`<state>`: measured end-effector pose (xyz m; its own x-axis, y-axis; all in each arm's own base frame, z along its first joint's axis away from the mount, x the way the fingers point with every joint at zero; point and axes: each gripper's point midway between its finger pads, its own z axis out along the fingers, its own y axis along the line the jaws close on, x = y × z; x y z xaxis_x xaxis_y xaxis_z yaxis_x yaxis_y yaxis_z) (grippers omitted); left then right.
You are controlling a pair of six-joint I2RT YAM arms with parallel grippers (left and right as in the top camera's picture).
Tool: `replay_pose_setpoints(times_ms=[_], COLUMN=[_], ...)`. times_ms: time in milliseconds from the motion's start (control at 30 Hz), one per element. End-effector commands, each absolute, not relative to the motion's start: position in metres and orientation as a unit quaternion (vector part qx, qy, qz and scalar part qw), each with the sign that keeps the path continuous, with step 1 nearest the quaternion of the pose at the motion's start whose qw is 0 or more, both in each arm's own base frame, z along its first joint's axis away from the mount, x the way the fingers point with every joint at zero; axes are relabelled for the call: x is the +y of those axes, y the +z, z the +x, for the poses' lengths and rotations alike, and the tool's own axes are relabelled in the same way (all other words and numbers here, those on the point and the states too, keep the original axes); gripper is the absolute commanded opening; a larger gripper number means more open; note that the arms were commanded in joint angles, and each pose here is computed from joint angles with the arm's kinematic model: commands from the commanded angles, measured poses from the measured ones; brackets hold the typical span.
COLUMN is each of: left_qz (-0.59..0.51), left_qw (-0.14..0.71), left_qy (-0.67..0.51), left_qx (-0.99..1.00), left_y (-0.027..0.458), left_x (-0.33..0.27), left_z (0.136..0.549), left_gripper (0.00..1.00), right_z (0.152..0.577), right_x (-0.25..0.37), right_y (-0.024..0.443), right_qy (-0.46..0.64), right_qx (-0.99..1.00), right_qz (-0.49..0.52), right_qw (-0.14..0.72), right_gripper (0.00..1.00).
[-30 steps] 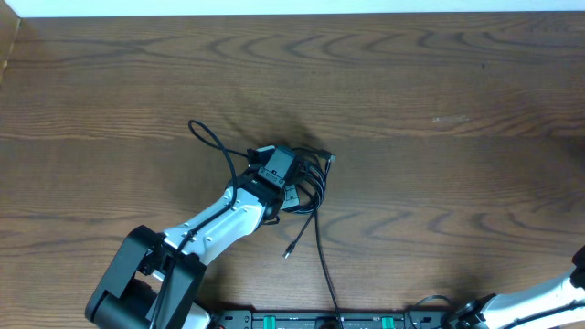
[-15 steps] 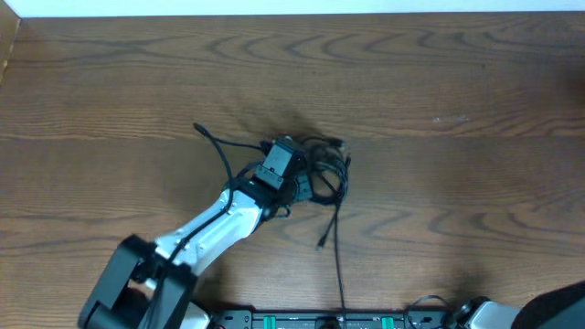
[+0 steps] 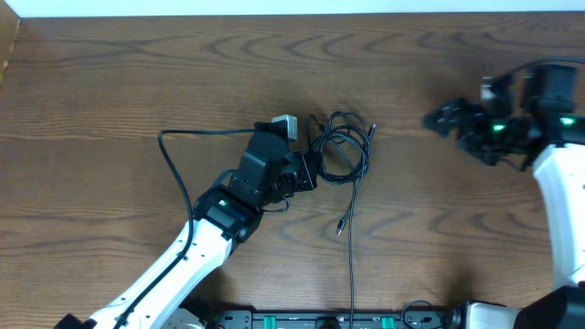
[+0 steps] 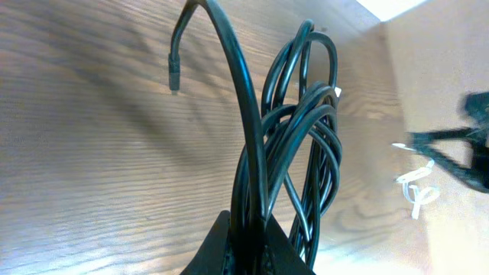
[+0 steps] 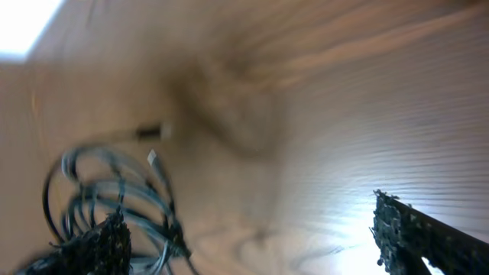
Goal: Untangle cables
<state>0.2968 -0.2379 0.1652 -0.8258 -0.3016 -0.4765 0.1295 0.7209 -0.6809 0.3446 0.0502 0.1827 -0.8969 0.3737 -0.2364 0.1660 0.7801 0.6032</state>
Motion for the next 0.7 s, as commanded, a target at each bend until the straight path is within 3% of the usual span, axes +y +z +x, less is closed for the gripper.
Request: replay_pose_setpoints(times_ms=[0,200,367,667], left_qz=[-0.043,-0.049,-0.049,-0.013], left_qw=[0.290,0.285,0.276,0.231], left_qy=[-0.411,-0.425,-0.436,-0.474], left_qx=[0.863,0.858,0.855,0.850], left_y=[0.186,0.191,0.193,0.196], left_x=[-0.247,-0.250,-0.253,-0.266], left_z=[0.291,0.291,0.288,0.269], left_gripper=[0.08,0.08,0.08,0.07], right_z=[0.323,0.303,0.307,0.349], right_x=[0.112,0.156,0.146,0.116], right_y=[0.180,0.171,0.151,0.169], right_qy=[0.337,0.318,0.193,-0.055], right_qx=[0.930,0.938,0.970,0.948], right_qz=[0.020,-0.054,-0.035,0.027], right_qw=[0.146,0.124,0.142,0.311], right_gripper=[0.96,0.85,0.82,0.78])
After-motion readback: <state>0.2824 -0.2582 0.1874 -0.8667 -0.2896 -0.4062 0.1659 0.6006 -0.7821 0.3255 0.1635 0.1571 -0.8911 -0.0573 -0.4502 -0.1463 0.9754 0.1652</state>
